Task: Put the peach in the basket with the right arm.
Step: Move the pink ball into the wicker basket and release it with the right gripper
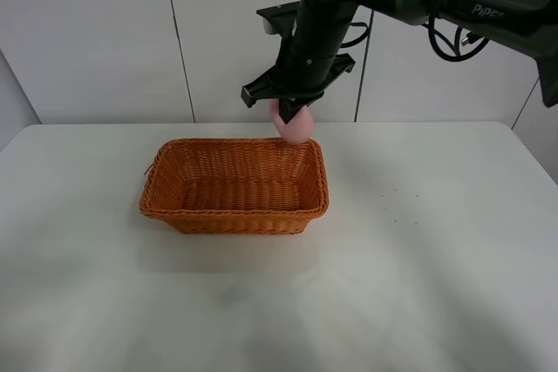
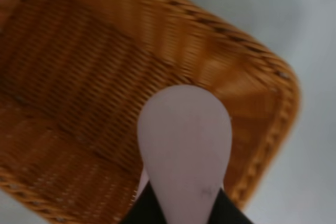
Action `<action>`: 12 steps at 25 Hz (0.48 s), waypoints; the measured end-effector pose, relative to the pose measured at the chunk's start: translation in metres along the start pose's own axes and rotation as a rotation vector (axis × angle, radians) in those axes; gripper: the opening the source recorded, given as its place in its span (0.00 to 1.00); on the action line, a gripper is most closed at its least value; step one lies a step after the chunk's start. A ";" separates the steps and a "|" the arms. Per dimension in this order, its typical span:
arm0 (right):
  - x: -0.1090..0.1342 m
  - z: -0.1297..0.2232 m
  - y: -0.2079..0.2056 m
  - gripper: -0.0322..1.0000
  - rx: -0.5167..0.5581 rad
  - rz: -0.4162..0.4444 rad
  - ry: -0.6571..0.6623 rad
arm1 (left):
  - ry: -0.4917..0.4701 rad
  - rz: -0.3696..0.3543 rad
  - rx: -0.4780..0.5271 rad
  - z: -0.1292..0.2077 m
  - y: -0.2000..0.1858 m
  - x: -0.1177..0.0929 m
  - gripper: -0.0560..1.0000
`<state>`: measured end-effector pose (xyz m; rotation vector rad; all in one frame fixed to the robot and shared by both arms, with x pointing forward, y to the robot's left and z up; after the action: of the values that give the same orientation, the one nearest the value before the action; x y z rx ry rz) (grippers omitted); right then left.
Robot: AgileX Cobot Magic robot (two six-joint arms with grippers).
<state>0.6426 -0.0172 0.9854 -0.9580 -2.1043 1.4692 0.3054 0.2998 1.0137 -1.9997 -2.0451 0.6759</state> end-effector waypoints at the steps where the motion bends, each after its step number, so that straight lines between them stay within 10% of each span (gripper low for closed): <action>1: 0.008 -0.002 0.003 0.03 -0.004 -0.005 -0.014 | 0.000 0.000 0.000 0.000 0.000 0.000 0.99; 12: 0.037 -0.013 0.107 0.03 -0.035 -0.040 -0.042 | 0.000 0.000 0.000 0.000 0.000 0.000 0.99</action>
<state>0.6588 0.0409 0.8888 -0.8991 -2.1737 1.4491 0.3054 0.2998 1.0137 -1.9997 -2.0451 0.6759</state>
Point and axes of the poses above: a point on each arm's last joint axis where the gripper is mounted, y pointing out along that axis toward the gripper, x along the wrist's bending axis when the last joint is at zero, z = x × y, the point moved 8 cm from there along y, pointing out along that axis toward the gripper, and after that the axes turned 12 degrees about -y, right-handed, at the moved point
